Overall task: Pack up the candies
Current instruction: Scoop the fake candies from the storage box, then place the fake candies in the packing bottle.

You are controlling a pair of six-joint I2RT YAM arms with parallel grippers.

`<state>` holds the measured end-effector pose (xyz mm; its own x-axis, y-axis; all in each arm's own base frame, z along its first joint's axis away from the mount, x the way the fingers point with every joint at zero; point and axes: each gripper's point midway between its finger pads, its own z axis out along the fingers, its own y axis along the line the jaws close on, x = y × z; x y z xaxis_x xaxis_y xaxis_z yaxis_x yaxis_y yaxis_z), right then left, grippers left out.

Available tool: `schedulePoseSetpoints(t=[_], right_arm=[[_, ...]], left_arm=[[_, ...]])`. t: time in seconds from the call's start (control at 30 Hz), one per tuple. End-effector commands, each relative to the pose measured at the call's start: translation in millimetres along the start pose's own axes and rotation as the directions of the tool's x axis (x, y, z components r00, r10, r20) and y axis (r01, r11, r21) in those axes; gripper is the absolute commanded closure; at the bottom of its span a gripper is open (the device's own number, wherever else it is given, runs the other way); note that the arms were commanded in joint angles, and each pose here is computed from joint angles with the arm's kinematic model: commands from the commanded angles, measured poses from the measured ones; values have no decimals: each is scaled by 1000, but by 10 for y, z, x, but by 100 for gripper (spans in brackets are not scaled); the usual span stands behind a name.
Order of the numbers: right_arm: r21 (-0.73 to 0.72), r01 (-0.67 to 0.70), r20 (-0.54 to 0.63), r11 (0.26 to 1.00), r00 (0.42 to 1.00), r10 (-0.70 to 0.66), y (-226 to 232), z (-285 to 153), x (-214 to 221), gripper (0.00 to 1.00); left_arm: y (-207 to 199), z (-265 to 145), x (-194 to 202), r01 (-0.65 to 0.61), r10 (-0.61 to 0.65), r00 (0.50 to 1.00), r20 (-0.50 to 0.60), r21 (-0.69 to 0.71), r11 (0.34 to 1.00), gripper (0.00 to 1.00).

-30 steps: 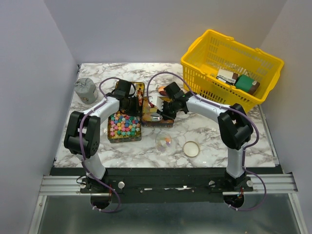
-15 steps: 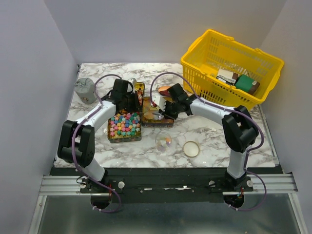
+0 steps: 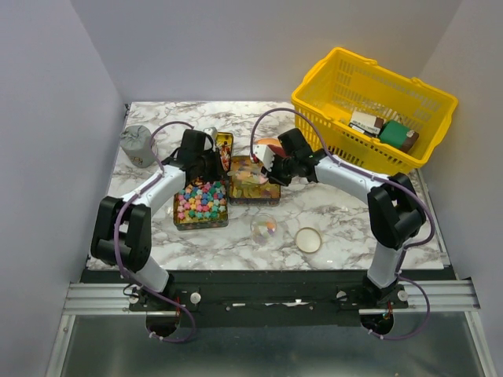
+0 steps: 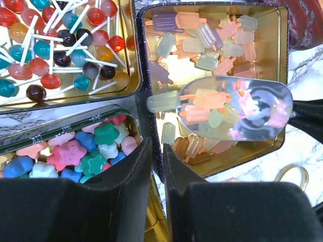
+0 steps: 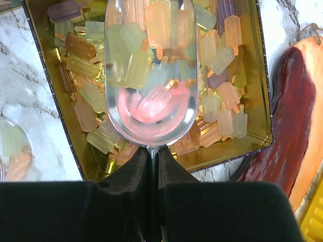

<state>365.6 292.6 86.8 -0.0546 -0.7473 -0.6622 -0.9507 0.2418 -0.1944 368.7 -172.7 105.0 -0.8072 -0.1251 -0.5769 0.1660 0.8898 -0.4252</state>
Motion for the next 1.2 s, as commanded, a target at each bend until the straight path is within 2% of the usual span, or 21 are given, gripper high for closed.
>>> schedulePoseSetpoints(t=[0.0, 0.4, 0.67, 0.87, 1.0, 1.17], right_arm=[[50, -1, 53, 999, 999, -2, -91, -192, -137, 99], [66, -22, 53, 998, 998, 18, -40, -345, -71, 99], [71, -28, 90, 997, 996, 22, 78, -679, -184, 99], [0, -55, 27, 998, 998, 55, 358, -947, -102, 99], [-43, -65, -72, 997, 995, 61, 612, -1146, 32, 99], [-52, -52, -96, 997, 994, 47, 805, -1402, 110, 99]], left_arm=[[-18, -108, -162, -10, 11, 997, 80, -14, 1000, 71], [29, -144, -175, 4, -1, 995, 101, -29, 1000, 71], [28, -166, -192, 9, -6, 994, 113, -30, 1000, 68], [29, -186, -194, 11, -7, 993, 116, -33, 999, 62], [27, -198, -194, 9, -5, 993, 118, -33, 999, 60], [33, -195, -182, 11, -7, 993, 114, -32, 999, 59]])
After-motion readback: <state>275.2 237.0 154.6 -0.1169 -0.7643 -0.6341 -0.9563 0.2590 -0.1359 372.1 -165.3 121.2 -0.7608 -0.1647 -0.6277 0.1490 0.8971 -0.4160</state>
